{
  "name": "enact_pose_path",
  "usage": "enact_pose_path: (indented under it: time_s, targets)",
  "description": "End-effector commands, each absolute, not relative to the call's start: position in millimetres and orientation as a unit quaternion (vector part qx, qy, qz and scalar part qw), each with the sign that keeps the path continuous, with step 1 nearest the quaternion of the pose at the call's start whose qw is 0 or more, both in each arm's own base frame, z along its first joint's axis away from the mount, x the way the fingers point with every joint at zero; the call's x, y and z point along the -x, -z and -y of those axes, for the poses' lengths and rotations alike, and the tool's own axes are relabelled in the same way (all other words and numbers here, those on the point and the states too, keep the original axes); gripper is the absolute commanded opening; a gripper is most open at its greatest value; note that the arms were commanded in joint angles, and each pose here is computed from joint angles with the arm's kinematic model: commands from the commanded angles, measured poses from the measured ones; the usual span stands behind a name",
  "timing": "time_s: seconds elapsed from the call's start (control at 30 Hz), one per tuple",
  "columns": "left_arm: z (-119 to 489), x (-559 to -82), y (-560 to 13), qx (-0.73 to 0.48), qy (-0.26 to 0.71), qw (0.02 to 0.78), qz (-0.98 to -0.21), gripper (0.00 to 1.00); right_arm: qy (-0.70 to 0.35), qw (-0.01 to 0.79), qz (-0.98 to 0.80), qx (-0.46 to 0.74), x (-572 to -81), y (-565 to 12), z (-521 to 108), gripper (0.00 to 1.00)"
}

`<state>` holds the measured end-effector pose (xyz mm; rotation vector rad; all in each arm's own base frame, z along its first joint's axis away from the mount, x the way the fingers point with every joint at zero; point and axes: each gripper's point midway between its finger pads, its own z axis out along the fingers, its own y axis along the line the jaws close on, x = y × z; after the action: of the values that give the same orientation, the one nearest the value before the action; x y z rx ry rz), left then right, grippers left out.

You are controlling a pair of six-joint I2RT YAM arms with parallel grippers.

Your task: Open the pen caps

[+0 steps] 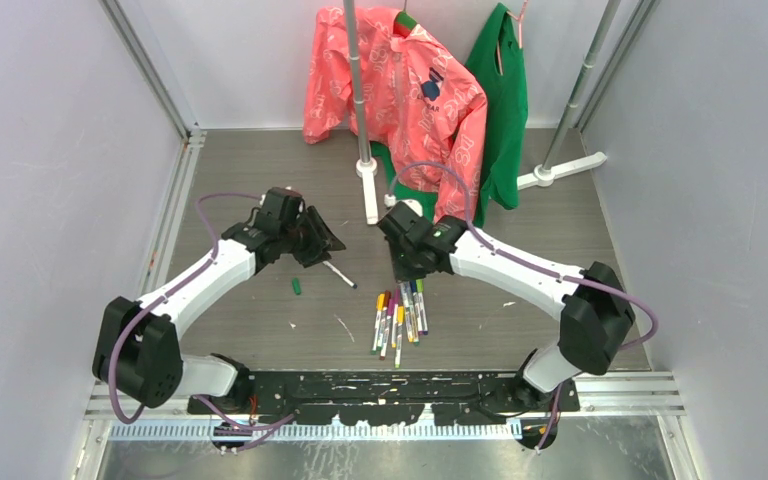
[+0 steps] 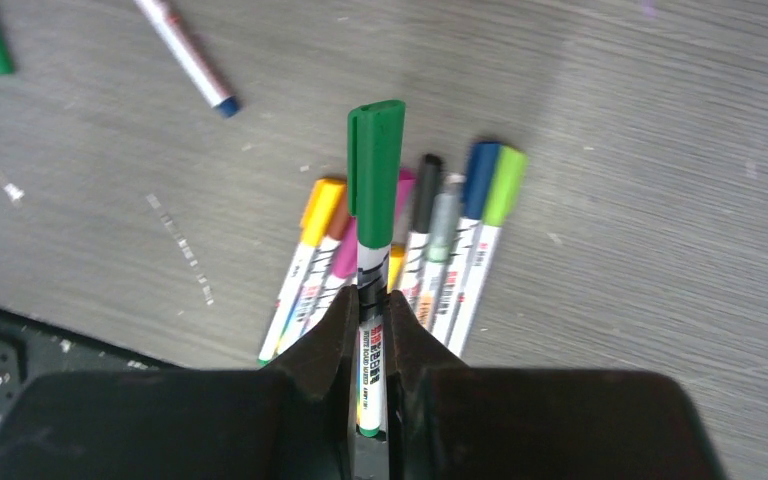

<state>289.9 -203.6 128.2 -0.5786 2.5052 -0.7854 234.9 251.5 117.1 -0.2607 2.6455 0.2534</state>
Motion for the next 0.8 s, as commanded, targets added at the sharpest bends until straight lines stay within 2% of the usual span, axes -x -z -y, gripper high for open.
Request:
enact_pose_path:
  time_s: [0.0,0.43,0.77]
  targets:
    - [231,-306,-165,0.191,0.351,0.249,-0.882,0.45,-0.144,0.243,-0.952,0.119,-230,-140,-290,0.01]
    - [274,-308,-163,0.173,0.381,0.221,-0.881,0.45,-0.219,0.238,-0.937,0.132,-229,-159,-343,0.01]
    - [276,-305,-168,0.171,0.391,0.224,-0.876,0.45,-0.232,0.236,-0.934,0.134,-234,-160,-360,0.01]
